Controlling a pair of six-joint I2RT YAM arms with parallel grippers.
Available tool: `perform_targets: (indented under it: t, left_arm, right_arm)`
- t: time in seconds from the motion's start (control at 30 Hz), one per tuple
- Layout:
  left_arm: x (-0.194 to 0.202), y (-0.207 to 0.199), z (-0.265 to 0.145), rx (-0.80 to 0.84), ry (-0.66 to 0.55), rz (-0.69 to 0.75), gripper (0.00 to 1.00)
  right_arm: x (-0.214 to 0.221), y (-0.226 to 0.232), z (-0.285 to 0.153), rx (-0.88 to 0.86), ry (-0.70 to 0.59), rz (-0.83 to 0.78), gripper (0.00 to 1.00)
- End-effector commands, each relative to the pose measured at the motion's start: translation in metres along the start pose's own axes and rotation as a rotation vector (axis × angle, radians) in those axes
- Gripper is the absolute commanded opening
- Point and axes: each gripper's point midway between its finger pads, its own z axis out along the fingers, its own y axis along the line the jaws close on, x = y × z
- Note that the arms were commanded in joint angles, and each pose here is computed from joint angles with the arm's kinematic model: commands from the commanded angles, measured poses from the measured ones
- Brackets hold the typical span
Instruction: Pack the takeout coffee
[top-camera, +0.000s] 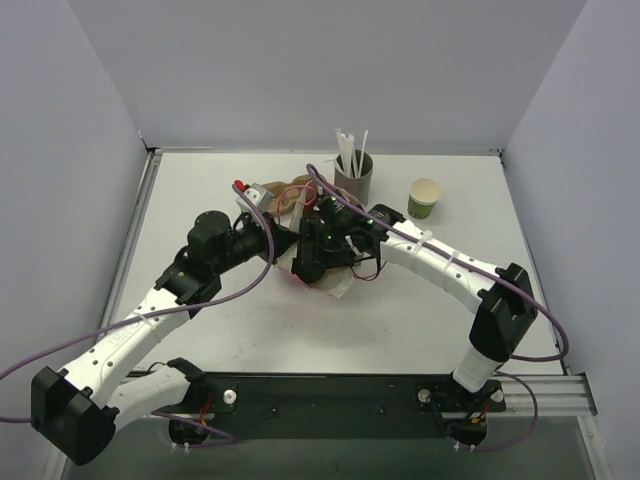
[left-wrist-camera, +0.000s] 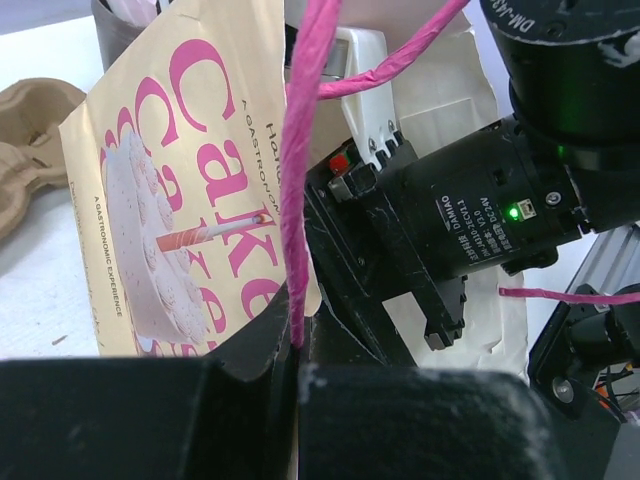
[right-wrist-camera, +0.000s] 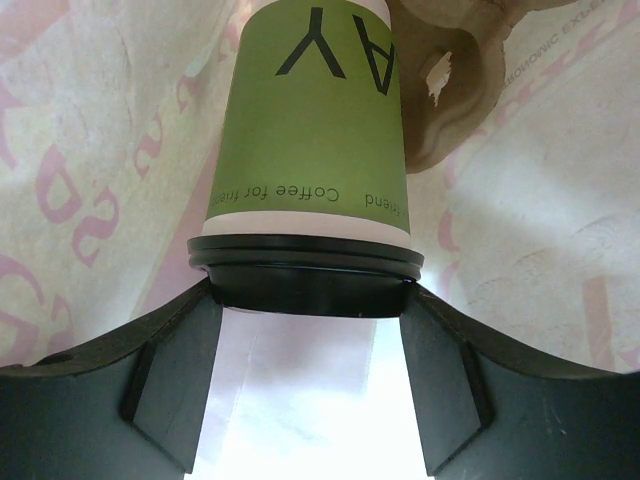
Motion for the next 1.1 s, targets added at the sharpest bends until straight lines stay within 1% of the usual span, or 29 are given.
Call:
perform_targets:
  t: [0.0,0.03,0.07,0.1,0.13,0.17,0.2,0.23,0.3,0.37,0.43,0.47,0.5,0.53,0.57,0.6,0.63,0.67,0.8,0.87,0.9,0.93,1.03,1.07]
  left_arm:
    - [-0.025,-0.014,0.000,0.054,-0.053,-0.041,0.00]
    - [-0.018,-0.010,-0.001,0.023,-0.004,-0.057,0.00]
    - [-0.020,-0.007,-0.001,0.005,0.009,-0.047,0.00]
    - [-0.038,-0.004,0.001,-0.035,-0.003,-0.038,0.00]
    - [-0.027,0.002,-0.001,-0.075,0.071,-0.043,0.00]
    - [-0.028,0.003,-0.002,-0.088,0.097,-0.034,0.00]
    - [-0.045,0.005,0.001,-0.114,0.091,-0.016,0.00]
    - [-0.032,0.012,-0.003,-0.155,0.165,-0.022,0.00]
    - [-0.033,0.026,-0.004,-0.242,0.198,-0.010,0.00]
    - [-0.041,0.031,-0.010,-0.294,0.194,-0.012,0.00]
    - [-0.041,0.045,-0.018,-0.392,0.230,-0.006,0.00]
    - [-0.039,0.048,-0.020,-0.412,0.242,0.000,0.00]
    - [-0.041,0.053,-0.022,-0.447,0.243,0.012,0.00]
    - [-0.035,0.057,-0.026,-0.472,0.274,0.023,0.00]
    - [-0.040,0.058,-0.028,-0.490,0.275,0.035,0.00]
    - [-0.038,0.065,-0.029,-0.539,0.297,0.052,0.00]
    - [-0.031,0.063,-0.032,-0.547,0.341,0.082,0.00]
    - [-0.039,0.061,-0.033,-0.556,0.336,0.098,0.00]
    - [-0.030,0.068,-0.033,-0.633,0.424,0.192,0.00]
    - [-0.026,0.066,-0.034,-0.636,0.455,0.210,0.00]
    - [-0.028,0.069,-0.034,-0.658,0.456,0.209,0.04]
    - [-0.029,0.070,-0.034,-0.666,0.457,0.211,0.17]
    - [-0.029,0.073,-0.034,-0.684,0.471,0.221,0.24]
    - [-0.028,0.074,-0.034,-0.693,0.479,0.227,0.31]
  right_arm:
    - [0.004,-0.001,0.007,0.031,0.029,-0.009,0.26]
    - [0.003,-0.002,0.009,0.041,0.031,-0.003,0.26]
    - [0.003,-0.004,0.016,0.055,0.041,0.002,0.26]
    - [0.002,-0.002,0.018,0.054,0.046,0.002,0.26]
    - [-0.002,0.003,0.017,0.047,0.049,0.012,0.25]
    - [-0.001,0.005,0.025,0.055,0.067,0.011,0.25]
    - [-0.003,0.007,0.026,0.055,0.071,0.013,0.25]
    - [-0.006,0.011,0.025,0.054,0.074,0.011,0.24]
    - [-0.004,0.010,0.035,0.076,0.097,0.003,0.24]
    - [-0.004,0.010,0.041,0.093,0.124,0.001,0.23]
    - [-0.002,0.012,0.043,0.099,0.137,-0.005,0.23]
    - [-0.002,0.013,0.046,0.100,0.140,-0.006,0.23]
    - [-0.002,0.012,0.046,0.101,0.143,-0.005,0.23]
    - [-0.002,0.013,0.048,0.101,0.145,-0.006,0.23]
    - [0.000,0.013,0.051,0.104,0.154,-0.007,0.23]
    - [0.000,0.014,0.052,0.101,0.159,-0.006,0.23]
    - [0.001,0.014,0.053,0.100,0.164,-0.006,0.23]
    - [0.002,0.015,0.054,0.099,0.165,-0.008,0.23]
    - [0.001,0.017,0.056,0.095,0.170,-0.008,0.23]
    - [0.001,0.017,0.058,0.097,0.175,-0.011,0.23]
    - [0.000,0.017,0.057,0.097,0.173,-0.009,0.23]
    - [0.000,0.017,0.058,0.097,0.173,-0.012,0.23]
    - [0.002,0.015,0.060,0.100,0.184,-0.012,0.23]
    - [0.003,0.014,0.060,0.102,0.186,-0.010,0.23]
